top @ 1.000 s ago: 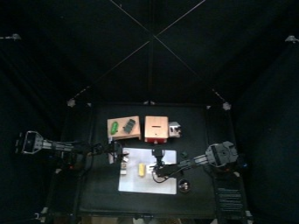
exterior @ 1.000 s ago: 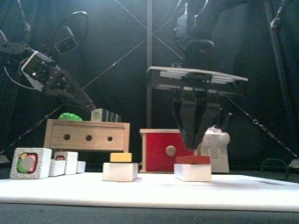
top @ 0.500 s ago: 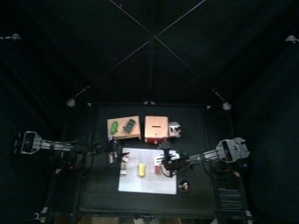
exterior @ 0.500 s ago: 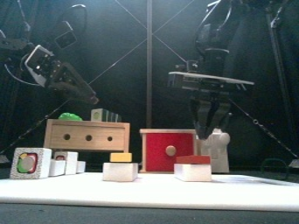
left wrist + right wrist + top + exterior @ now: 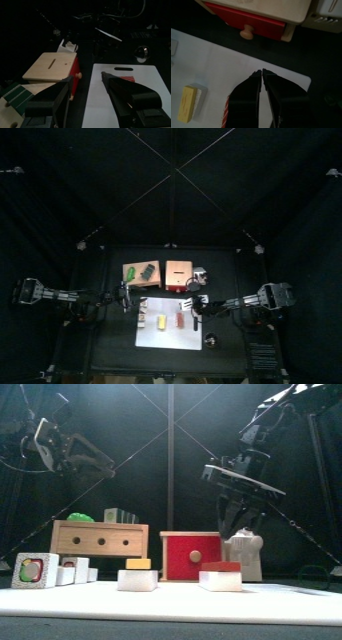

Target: Place salmon onto rice

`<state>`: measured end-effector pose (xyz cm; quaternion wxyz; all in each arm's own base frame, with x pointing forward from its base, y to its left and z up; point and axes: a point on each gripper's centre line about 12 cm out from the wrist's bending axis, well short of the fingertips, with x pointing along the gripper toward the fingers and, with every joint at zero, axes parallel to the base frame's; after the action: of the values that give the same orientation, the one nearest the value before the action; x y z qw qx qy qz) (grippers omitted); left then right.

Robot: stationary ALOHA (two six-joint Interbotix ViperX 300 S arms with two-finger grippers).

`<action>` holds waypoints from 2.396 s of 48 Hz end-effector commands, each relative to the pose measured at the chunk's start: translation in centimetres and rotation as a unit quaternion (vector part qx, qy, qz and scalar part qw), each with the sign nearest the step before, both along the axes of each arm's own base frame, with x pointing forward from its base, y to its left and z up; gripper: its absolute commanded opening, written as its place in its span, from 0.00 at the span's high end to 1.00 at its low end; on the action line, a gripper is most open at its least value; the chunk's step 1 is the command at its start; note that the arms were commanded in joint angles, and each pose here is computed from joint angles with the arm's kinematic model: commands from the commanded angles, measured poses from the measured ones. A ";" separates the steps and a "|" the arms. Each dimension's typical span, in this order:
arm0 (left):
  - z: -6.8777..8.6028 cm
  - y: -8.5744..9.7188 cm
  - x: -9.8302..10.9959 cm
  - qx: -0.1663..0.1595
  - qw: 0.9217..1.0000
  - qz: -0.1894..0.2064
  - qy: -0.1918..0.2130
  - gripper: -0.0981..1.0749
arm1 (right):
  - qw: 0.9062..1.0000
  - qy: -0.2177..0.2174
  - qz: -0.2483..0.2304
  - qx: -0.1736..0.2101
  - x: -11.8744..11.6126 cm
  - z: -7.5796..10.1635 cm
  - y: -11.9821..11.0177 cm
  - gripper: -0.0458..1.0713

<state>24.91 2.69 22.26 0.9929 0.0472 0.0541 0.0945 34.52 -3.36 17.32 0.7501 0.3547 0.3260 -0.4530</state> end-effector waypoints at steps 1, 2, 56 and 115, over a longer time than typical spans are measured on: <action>0.5 -0.1 0.4 -0.021 1.000 0.006 -0.002 0.18 | 1.000 -0.026 0.002 -0.003 -0.5 1.5 -0.5 0.48; 0.4 -0.1 0.4 -0.024 1.000 0.006 0.001 0.18 | 1.000 -0.025 0.002 -0.003 -0.7 1.4 -0.6 0.48; -0.8 -4.8 0.8 -0.122 0.983 -0.075 0.113 0.18 | 0.996 -0.029 0.084 0.000 -1.7 0.1 2.7 0.48; 7.4 -0.5 3.0 -0.204 0.969 -0.050 0.132 0.18 | 0.996 -0.027 0.086 -0.006 -0.2 -0.2 2.6 0.48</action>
<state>27.15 2.01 26.61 0.9646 -0.1564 0.2081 0.0420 33.89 -0.49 16.06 0.7923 0.3248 0.3463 -0.3832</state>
